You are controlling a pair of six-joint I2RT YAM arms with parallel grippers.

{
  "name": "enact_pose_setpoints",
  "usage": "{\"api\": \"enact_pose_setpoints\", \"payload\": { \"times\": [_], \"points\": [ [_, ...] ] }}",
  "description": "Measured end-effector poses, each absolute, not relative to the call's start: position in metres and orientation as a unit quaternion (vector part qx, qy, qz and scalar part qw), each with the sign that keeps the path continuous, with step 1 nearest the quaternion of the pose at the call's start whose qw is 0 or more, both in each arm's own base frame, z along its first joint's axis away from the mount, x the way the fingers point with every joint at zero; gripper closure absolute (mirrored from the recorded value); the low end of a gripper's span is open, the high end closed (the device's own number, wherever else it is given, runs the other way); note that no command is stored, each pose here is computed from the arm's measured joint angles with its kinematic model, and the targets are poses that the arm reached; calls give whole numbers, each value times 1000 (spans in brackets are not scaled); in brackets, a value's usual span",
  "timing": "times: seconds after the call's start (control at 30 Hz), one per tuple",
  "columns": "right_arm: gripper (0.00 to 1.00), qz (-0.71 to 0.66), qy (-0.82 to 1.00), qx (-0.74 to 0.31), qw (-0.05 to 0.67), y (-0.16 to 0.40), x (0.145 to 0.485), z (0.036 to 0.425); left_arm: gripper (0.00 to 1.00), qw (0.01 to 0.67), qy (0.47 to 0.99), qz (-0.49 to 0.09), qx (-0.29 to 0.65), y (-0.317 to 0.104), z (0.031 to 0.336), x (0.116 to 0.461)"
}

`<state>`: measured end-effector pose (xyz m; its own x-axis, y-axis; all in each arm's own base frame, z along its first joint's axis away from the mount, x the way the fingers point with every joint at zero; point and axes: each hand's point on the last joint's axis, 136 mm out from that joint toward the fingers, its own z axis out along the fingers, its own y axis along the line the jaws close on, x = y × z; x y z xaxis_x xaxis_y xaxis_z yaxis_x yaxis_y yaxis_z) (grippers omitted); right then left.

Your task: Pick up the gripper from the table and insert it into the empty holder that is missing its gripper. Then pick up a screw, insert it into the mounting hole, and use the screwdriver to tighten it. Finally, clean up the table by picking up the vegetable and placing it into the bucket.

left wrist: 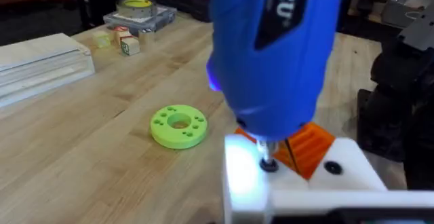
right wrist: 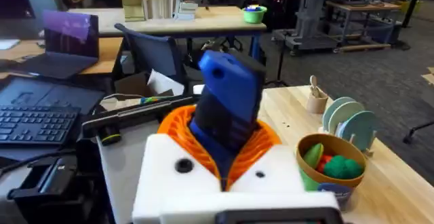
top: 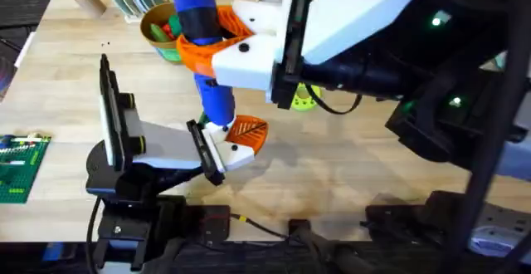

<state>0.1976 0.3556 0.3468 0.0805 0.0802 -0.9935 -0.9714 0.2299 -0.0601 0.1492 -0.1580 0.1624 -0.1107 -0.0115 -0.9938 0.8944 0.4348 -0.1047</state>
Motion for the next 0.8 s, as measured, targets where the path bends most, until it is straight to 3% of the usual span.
{"api": "enact_pose_setpoints", "payload": {
  "times": [0.3,0.57,0.67,0.8],
  "points": [
    [975,445,504,-432,601,355,197,352,988,569,628,-398,352,-158,163,149],
    [975,428,419,-404,691,324,196,414,988,570,627,-398,352,-158,164,149],
    [976,376,416,-404,723,301,211,422,988,570,627,-398,352,-158,164,149],
    [976,252,498,-420,716,277,268,375,988,570,627,-398,352,-158,164,149]
  ]
}}
